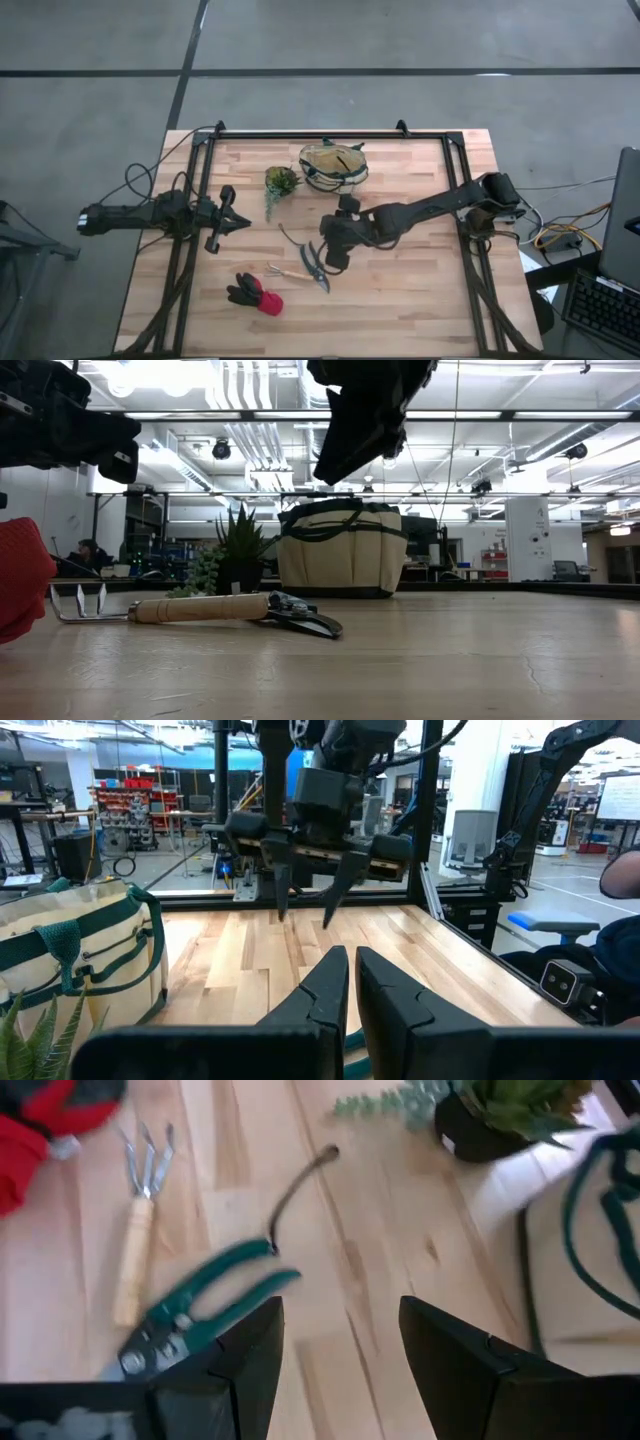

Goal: Pick & Place Garden tools in Gardening bag
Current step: Put the green shear scissors into the gardening bag

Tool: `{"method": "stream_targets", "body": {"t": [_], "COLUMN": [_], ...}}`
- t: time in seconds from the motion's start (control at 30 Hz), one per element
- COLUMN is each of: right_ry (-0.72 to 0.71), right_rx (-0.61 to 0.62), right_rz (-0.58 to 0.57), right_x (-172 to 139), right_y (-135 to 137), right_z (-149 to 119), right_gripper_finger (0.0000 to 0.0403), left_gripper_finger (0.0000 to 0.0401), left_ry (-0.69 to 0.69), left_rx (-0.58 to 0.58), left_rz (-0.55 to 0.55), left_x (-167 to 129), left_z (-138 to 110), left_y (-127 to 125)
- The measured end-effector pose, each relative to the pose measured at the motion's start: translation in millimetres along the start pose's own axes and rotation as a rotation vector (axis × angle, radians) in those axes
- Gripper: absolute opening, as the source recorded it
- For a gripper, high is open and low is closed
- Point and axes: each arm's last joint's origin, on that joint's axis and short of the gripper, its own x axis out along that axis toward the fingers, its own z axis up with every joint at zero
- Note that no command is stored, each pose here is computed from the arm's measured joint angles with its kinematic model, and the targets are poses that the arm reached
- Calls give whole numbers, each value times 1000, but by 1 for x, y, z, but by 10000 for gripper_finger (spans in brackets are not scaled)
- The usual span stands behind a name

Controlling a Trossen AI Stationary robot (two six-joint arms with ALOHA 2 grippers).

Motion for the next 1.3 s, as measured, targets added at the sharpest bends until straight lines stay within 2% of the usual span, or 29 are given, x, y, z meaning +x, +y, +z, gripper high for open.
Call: {"method": "stream_targets", "body": {"t": [0.43, 0.57, 0.93, 1.3], "right_ry": [-73, -57, 19, 51], "right_rx": [85, 129, 104, 106], "right_rz": [32, 27, 43, 41], "right_x": [38, 53, 93, 103], "right_y": [8, 12, 28, 30], "right_z": [-19, -24, -30, -36], "right_gripper_finger": [194, 194, 194, 194], "left_gripper_finger": [28, 28, 28, 28], "left_ry": [0, 2, 7, 8], "left_rx": [0, 0, -1, -1], "left_rz": [0, 0, 0, 1], "left_x": [0, 0, 0, 0], "left_z": [0, 0, -1, -1], "left_y": [0, 0, 0, 0]}}
